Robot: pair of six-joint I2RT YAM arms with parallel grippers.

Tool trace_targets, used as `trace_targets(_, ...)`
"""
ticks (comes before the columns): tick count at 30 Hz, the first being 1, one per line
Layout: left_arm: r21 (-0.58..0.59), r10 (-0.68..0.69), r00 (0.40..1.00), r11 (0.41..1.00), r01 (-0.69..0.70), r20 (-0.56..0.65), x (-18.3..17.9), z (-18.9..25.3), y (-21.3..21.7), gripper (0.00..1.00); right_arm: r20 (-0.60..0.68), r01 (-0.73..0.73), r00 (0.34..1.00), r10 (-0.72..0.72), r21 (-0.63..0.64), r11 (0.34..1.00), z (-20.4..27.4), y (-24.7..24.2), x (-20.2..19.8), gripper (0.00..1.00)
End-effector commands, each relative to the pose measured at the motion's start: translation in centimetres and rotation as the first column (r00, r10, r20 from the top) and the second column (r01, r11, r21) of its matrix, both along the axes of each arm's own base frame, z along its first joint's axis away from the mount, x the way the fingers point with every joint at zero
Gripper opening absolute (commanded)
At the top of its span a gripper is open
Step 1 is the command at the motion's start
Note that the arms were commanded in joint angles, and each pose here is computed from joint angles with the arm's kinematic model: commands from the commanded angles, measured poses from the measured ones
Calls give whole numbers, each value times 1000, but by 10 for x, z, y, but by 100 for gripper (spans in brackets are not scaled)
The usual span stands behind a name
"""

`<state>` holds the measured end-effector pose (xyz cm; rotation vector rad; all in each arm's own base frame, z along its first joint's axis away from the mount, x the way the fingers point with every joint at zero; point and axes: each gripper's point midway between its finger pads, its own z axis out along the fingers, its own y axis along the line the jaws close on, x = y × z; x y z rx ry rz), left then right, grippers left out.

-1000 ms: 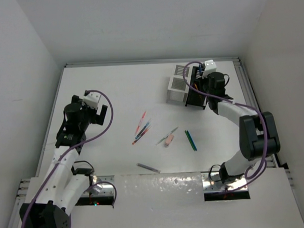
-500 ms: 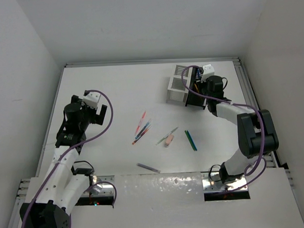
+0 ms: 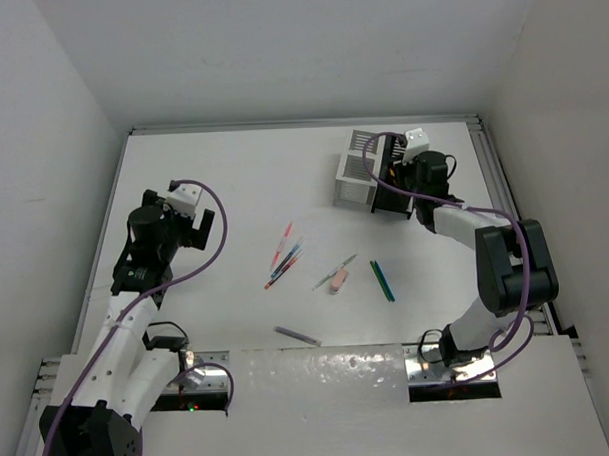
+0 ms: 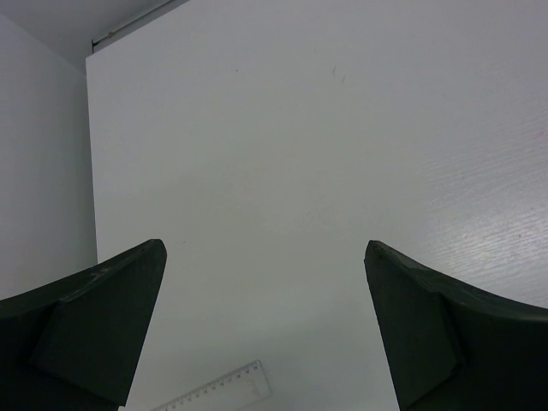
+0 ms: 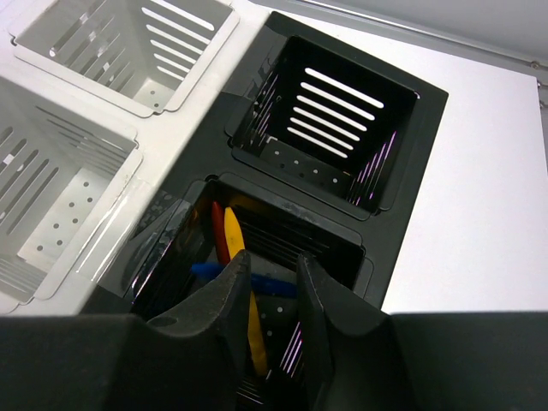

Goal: Sort the stationery into containers
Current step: Place the pen in the storage box.

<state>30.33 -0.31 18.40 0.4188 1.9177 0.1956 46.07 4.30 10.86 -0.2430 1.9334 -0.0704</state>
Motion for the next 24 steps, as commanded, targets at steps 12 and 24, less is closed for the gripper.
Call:
trace_targets(12,5,10,996,1000,-10,87,8,26,3,100,40,-100,994,100,-1,995,49,20,-5,36)
trace_targets(24,-34,-7,995,999,10,103,7,30,-3,100,-398,-226,888,232,62,972,38,75,-125,94)
